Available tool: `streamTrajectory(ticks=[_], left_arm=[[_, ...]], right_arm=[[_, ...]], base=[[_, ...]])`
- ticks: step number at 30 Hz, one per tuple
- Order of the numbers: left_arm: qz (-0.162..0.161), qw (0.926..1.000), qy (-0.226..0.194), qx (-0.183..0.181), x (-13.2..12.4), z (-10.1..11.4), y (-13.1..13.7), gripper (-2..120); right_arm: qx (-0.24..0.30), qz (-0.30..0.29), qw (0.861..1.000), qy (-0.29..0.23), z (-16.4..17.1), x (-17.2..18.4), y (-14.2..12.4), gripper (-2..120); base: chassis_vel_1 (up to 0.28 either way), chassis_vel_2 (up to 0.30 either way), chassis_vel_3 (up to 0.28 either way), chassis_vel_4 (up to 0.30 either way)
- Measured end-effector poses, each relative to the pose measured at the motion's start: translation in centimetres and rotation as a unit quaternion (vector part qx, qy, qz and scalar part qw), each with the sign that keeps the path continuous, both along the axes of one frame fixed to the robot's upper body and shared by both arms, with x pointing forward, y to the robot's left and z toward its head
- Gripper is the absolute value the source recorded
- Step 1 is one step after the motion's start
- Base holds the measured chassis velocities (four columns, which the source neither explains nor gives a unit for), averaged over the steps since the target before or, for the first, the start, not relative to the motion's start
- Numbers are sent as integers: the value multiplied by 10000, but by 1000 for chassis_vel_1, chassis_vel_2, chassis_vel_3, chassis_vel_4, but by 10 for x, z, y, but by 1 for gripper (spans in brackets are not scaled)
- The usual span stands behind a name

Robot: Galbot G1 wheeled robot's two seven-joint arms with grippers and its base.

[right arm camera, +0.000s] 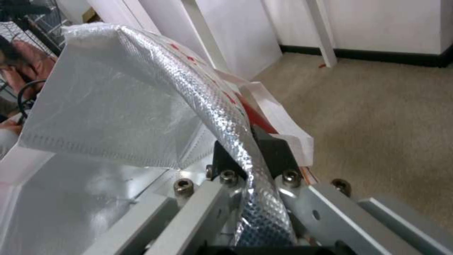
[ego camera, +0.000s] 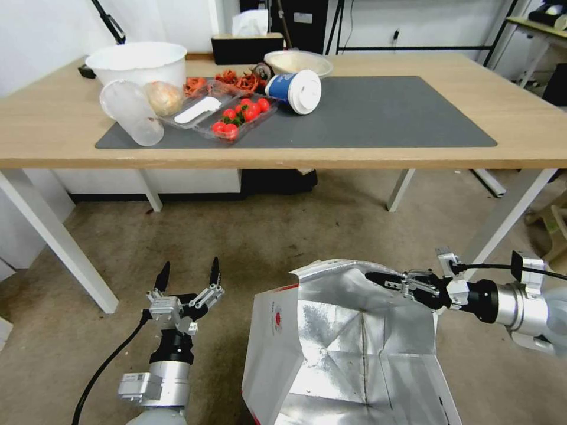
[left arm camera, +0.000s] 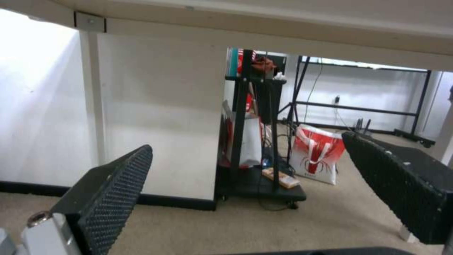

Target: Pick up the food delivery bag from the floor and place it on the table.

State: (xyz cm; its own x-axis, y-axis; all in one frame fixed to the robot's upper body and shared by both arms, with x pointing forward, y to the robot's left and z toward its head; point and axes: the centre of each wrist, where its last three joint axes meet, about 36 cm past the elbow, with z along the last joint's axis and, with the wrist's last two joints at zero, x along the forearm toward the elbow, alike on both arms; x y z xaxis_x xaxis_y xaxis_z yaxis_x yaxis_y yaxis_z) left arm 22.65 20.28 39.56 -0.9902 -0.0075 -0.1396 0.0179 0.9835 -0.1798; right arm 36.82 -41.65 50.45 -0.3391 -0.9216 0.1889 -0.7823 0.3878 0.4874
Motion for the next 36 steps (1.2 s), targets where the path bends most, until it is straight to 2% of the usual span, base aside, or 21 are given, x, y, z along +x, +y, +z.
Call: streamTrajectory(ticks=[36], left_arm=[[6, 10000, 67, 16, 5, -4, 2, 100]], right_arm=[[-55, 9, 10000, -28, 0, 2, -3, 0]], base=[[0, 0, 0, 0]])
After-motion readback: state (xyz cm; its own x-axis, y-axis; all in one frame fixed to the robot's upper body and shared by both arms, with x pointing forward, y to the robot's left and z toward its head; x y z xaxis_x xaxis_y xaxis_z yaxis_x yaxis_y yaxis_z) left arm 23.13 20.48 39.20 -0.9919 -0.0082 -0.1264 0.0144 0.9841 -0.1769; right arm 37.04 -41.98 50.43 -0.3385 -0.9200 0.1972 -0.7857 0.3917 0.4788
